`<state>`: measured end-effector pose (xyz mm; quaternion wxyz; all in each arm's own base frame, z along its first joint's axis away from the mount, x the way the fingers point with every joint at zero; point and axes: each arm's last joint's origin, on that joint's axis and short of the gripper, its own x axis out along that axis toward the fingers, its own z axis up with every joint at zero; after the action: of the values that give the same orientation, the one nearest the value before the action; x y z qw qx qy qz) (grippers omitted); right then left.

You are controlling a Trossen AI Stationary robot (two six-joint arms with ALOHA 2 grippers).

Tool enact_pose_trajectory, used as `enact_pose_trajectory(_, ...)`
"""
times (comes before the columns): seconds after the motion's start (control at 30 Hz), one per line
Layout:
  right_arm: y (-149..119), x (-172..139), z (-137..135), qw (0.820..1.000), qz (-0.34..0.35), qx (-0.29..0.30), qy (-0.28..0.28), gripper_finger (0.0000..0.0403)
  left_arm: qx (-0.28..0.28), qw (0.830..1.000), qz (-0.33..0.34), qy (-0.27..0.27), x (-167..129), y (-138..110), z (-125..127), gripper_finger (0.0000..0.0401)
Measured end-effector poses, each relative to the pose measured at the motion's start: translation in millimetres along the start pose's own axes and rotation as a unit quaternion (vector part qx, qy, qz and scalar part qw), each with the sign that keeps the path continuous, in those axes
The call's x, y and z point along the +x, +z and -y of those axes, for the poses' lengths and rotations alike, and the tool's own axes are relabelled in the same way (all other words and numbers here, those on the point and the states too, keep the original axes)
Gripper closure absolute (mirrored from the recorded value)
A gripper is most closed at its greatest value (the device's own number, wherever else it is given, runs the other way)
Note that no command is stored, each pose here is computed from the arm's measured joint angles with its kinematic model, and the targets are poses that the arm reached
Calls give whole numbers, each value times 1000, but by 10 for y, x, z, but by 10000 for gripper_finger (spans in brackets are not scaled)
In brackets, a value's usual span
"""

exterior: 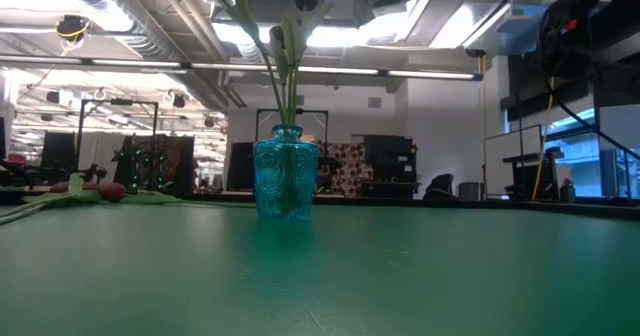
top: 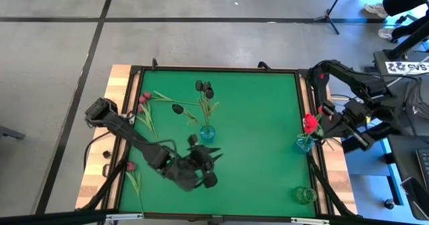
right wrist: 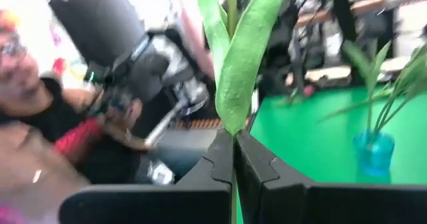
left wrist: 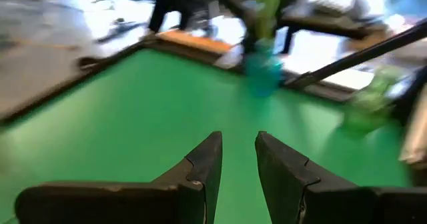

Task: Sort flowers into vase by color
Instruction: Put the red flower into the right blue vase

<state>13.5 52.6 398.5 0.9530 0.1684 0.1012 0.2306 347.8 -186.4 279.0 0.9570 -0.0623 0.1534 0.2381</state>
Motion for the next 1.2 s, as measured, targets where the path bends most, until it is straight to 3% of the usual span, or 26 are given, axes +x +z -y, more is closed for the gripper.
enact_pose_trajectory(0.17,74,28,-232,997,58,-27,-37,403,10,990,31,-140,463,54,104,311)
enact_pose_trajectory(0.23,112,31,-295,995,74,-29,-56,403,0,984,59,-168,632,97,77,307)
enact_pose_trajectory(0.43,127,93,-363,992,88,-21,-89,403,14,980,91,-177,1036,194,-180,274)
enact_pose_trajectory(0.6,148,176,-327,985,105,-17,-139,403,7,967,131,-217,1173,251,-245,248)
enact_pose_trajectory(0.8,143,362,-362,967,130,-20,-217,403,18,965,150,-214,1300,219,-296,238)
enact_pose_trajectory(0.93,123,641,-441,946,153,-13,-286,403,8,957,176,-232,1338,245,-313,238)
enact_pose_trajectory(1.2,36,1445,-440,919,157,-4,-362,403,29,945,199,-259,1375,304,-375,238)
